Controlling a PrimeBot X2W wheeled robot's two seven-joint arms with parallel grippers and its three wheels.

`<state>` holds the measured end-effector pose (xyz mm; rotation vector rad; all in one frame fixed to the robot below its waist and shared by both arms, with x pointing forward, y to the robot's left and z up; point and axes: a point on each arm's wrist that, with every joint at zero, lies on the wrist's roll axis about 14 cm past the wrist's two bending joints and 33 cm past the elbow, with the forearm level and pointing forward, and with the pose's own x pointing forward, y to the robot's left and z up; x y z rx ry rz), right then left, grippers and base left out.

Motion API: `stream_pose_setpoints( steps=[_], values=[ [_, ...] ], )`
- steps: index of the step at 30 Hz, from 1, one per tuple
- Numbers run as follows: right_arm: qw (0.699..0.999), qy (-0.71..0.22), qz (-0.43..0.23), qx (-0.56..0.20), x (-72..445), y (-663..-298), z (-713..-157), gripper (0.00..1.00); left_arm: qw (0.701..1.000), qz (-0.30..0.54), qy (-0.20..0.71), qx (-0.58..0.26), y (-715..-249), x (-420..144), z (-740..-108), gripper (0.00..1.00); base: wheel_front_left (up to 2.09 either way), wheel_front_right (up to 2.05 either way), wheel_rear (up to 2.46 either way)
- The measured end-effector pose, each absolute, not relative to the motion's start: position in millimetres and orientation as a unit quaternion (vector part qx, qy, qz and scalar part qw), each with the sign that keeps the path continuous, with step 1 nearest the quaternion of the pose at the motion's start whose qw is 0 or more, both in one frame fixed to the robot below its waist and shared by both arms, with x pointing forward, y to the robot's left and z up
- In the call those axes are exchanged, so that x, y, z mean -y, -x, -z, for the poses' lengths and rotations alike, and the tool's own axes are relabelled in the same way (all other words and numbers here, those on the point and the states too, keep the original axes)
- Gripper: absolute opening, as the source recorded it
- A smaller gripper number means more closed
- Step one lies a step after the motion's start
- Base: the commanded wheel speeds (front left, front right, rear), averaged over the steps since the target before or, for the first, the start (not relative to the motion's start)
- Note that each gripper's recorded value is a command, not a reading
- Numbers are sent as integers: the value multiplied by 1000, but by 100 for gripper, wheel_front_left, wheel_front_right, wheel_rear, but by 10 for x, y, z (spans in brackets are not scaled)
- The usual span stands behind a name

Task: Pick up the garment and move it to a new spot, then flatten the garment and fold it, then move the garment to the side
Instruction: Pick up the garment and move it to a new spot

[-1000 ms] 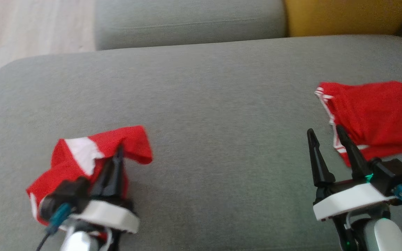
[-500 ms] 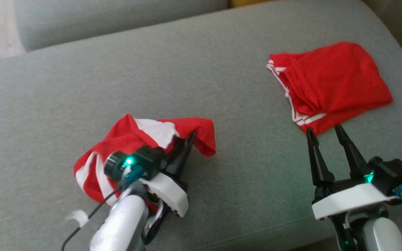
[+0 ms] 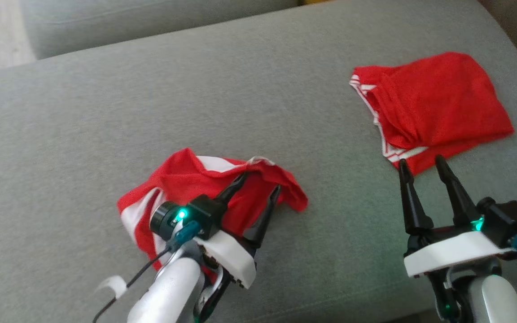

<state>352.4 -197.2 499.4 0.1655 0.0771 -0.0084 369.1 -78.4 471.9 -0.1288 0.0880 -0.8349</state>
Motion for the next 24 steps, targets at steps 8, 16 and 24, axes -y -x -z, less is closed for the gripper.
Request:
stream_pose_setpoints(
  steps=[8,16,24],
  values=[
    [996,-76,-33,-21,1761,-3632,-5120,100,959,275,70,9,-3822,60,-5019,100,0,0,0],
    [995,-69,-71,-10,1528,-3706,-5231,100,993,108,39,36,-3881,-982,-5133,100,0,0,0],
    [994,-64,-87,-15,1426,-3646,-5229,100,999,34,10,30,-3630,-1579,-5071,100,0,0,0]
  ],
)
